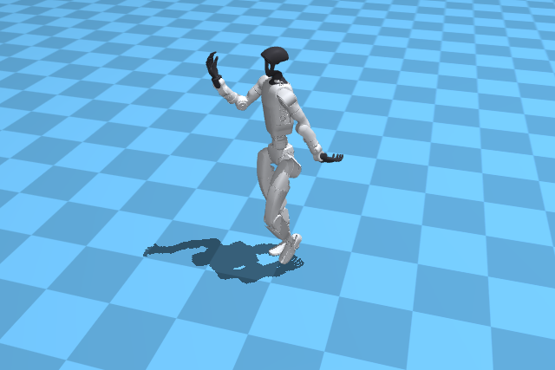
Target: Kungfu
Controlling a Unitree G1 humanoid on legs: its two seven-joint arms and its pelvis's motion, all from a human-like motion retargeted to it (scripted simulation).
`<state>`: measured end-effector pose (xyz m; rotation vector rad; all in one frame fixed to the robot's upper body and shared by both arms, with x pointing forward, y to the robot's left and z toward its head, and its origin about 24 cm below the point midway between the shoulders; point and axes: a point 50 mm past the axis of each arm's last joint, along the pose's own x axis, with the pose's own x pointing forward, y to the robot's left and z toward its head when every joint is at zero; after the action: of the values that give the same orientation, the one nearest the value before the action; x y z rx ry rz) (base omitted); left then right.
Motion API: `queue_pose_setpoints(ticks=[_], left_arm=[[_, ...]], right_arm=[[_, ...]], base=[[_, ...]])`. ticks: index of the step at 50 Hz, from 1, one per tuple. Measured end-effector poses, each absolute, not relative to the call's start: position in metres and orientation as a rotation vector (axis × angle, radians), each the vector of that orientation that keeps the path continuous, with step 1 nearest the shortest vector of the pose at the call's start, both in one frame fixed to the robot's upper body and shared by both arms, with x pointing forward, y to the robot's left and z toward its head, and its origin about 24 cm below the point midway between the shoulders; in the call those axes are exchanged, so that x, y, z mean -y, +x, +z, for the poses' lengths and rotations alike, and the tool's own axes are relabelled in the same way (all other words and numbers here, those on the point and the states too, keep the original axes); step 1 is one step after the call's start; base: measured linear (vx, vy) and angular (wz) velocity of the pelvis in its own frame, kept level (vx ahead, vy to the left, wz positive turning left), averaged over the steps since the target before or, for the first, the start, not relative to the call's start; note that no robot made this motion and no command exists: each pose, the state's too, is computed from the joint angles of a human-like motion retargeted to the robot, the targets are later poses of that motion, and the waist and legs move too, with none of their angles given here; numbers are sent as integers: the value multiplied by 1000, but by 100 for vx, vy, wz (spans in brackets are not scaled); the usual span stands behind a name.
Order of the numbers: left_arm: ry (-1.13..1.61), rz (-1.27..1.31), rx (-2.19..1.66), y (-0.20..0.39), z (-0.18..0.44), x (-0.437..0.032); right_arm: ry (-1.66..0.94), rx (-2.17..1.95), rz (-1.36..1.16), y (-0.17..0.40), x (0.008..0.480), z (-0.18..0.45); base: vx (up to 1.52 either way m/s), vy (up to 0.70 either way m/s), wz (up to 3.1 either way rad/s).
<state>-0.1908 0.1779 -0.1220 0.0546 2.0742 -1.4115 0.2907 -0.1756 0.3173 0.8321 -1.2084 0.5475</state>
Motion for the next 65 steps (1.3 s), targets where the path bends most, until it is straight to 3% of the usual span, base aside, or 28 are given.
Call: queue_pose_setpoints(ticks=[16,22,25,28,31,34,37,41,44,47,52,58,65], left_arm=[[-34,-1205,-2256,-242,-91,-189],[118,-856,-2319,-249,-89,-200],[230,-652,-2320,-238,-93,-219],[375,-529,-2209,-160,-131,-239],[577,-385,-1948,-66,-155,-263],[807,-292,-1595,47,-153,-288],[976,-353,-1174,168,-126,-277],[1166,-386,-447,311,-30,-216],[1252,-276,141,365,82,-171],[1301,-110,652,365,196,-150],[1261,304,1331,302,341,-158],[1214,392,1594,259,391,-157],[1201,537,1720,250,398,-153]], right_arm=[[767,1203,573,294,173,321],[716,1120,511,309,176,296],[674,952,415,325,186,243],[532,682,362,346,180,176],[341,139,272,348,197,62],[201,-550,202,283,209,-62],[110,-1177,62,167,217,-140],[77,-1673,-89,6,214,-173],[134,-1854,-149,-100,198,-165],[216,-2045,-161,-192,177,-133],[250,-2438,-228,-303,166,-50],[281,-2573,-647,-342,151,-3],[600,-1962,-1278,-300,141,-54]], base=[[60,-26,-44],[94,-19,-41],[131,-18,60],[75,-16,41],[78,-19,98],[75,-22,59],[78,-15,140],[72,-27,123],[58,-32,82],[64,-44,71],[48,-42,62],[53,-69,23],[54,-88,67]])
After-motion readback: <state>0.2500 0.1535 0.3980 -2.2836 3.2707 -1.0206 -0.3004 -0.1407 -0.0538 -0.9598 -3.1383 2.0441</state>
